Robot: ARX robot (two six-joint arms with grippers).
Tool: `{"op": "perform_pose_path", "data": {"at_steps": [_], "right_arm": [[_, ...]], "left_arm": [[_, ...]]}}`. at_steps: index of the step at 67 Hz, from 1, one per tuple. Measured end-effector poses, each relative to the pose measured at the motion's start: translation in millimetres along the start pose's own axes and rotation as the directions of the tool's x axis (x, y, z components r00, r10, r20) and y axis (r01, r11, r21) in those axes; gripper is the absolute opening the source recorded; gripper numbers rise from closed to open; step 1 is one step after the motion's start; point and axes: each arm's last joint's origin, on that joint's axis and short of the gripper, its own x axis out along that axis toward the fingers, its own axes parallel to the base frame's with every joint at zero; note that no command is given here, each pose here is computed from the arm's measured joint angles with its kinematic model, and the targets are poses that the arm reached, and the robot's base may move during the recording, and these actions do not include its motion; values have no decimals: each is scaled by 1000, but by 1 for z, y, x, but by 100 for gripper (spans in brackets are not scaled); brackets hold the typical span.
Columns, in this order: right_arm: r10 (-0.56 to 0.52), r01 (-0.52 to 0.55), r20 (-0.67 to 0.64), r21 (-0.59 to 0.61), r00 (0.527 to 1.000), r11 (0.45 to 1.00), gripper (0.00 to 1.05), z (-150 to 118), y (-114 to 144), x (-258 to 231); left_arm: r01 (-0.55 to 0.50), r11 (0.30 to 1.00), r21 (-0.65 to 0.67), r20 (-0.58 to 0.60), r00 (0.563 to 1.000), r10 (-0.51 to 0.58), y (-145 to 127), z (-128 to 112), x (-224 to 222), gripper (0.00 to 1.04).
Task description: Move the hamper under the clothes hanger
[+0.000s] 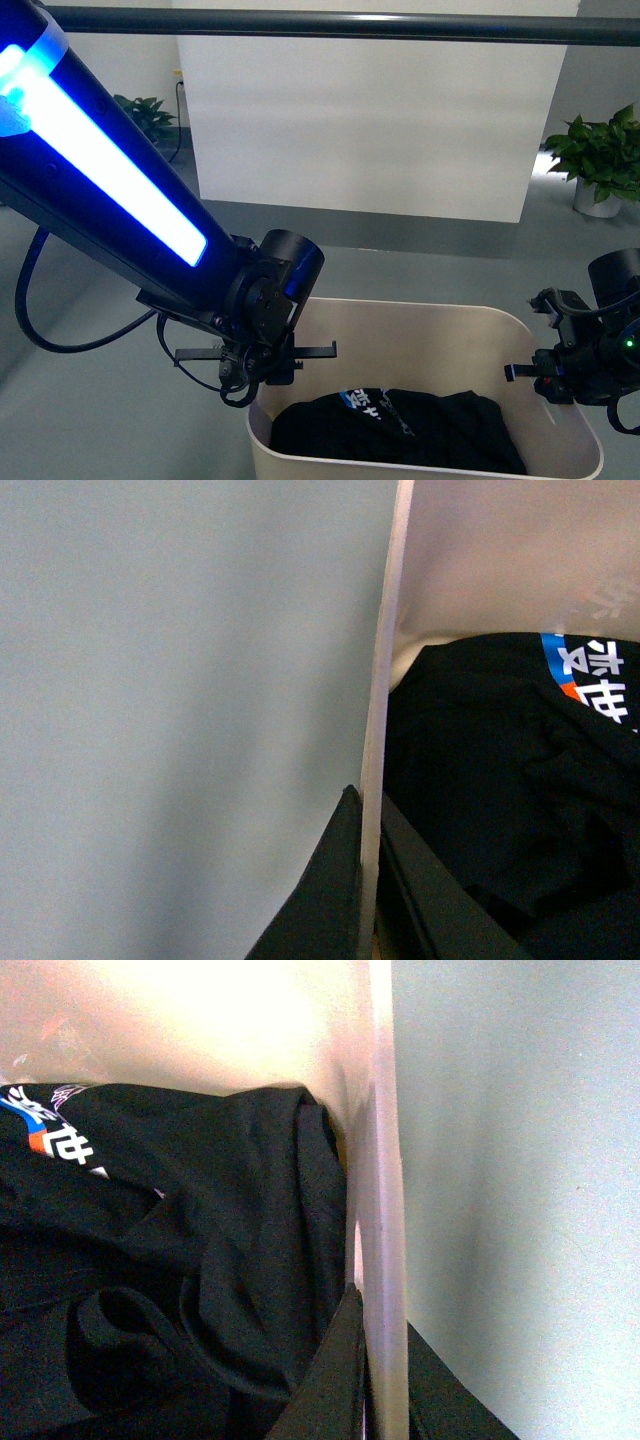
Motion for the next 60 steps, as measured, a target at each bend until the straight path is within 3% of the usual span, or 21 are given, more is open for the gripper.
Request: {"op": "perform_pose_path", "data": {"at_steps": [13,19,38,44,60], "right_arm": [[-4,3,24,3,1000,1000,29,1,0,-2],[7,-7,52,3,999,1000,49,5,1,-15],[60,-60,234,-6,970,998,89,50,2,-88],[66,-66,303,-9,951,998,99,62,1,-115],[36,-27,557,-24,830,999,97,78,-9,-202]], "left_arm": [[-7,1000,-21,33,999,7,-1,5,-3,41],[-2,999,-35,93,996,5,0,20,-18,61],[54,996,-68,293,956,-32,8,74,-90,100],[73,994,-79,359,932,-40,11,86,-115,98],[156,985,-78,557,826,-87,20,105,-196,98]]}}
